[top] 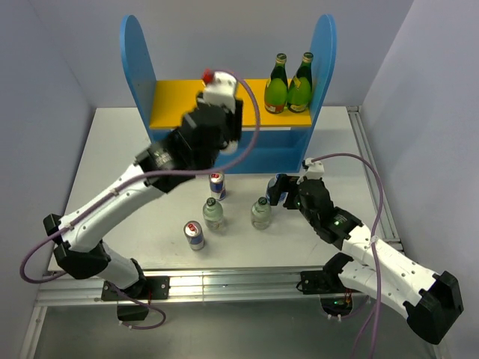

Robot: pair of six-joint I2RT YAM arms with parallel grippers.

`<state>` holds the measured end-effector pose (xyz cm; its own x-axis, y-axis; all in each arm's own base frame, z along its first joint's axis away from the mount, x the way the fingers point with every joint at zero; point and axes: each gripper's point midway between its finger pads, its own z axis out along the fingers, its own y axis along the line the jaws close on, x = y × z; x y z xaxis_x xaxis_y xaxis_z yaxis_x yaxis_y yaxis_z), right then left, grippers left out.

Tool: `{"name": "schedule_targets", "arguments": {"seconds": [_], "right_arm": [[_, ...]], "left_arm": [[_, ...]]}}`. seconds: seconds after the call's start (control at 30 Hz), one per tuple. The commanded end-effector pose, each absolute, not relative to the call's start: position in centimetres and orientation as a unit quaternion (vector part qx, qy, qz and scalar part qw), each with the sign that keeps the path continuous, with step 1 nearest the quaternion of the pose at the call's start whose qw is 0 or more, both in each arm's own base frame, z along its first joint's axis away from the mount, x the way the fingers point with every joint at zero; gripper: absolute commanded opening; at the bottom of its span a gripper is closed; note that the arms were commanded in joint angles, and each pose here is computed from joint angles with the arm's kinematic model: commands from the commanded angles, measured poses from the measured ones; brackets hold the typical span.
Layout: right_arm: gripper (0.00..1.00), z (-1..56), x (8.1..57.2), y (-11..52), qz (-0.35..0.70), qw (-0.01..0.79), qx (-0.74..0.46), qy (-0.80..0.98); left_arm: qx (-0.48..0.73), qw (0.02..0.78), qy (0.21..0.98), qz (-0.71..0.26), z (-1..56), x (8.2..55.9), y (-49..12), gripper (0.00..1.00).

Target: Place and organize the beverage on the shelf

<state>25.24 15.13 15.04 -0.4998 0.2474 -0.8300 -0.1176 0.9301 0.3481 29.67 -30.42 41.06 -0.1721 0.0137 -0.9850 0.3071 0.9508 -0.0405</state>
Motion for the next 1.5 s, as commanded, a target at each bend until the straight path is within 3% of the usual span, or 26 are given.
{"name": "schedule_targets", "arguments": {"seconds": [0.0, 0.23, 0.47, 0.87, 0.97, 1.0, 1.1, 1.2, 1.47], "right_arm": [[1.00, 15.7, 26.0, 15.3, 0.188, 0.519, 0.050, 0.833], [1.00, 15.3, 25.9, 15.1, 0.182, 0.518, 0.052, 0.834], [1.00, 15.3, 25.8, 15.0, 0.182, 0.519, 0.054, 0.833], [1.00, 15.1, 25.8, 14.9, 0.178, 0.517, 0.055, 0.835], [1.00, 15.0, 25.8, 14.9, 0.177, 0.517, 0.055, 0.836], [1.00, 15.1, 25.8, 14.9, 0.177, 0.517, 0.055, 0.836], [1.00, 15.1, 25.9, 14.9, 0.176, 0.517, 0.055, 0.836], [1.00, 14.9, 25.9, 14.8, 0.173, 0.516, 0.056, 0.837], [1.00, 14.9, 26.0, 14.8, 0.170, 0.516, 0.057, 0.837]], "left_arm": [[0.032, 0.712, 0.693, -0.104, 52.1, 32.3, -24.6, 0.00], [-0.012, 0.742, 0.668, -0.050, 56.4, 37.9, -18.9, 0.00], [-0.041, 0.717, 0.695, -0.017, 52.2, 42.9, -15.2, 0.00], [-0.095, 0.696, 0.712, 0.005, 47.8, 46.0, -10.2, 0.00], [-0.107, 0.687, 0.719, 0.006, 46.7, 46.2, -9.4, 0.17], [-0.110, 0.687, 0.718, 0.005, 46.5, 46.2, -9.3, 0.35], [-0.115, 0.685, 0.720, 0.006, 46.0, 46.2, -9.0, 0.65], [-0.118, 0.681, 0.722, 0.008, 45.6, 46.4, -8.9, 0.78], [-0.118, 0.678, 0.726, 0.013, 45.3, 47.0, -8.9, 0.86]]}}
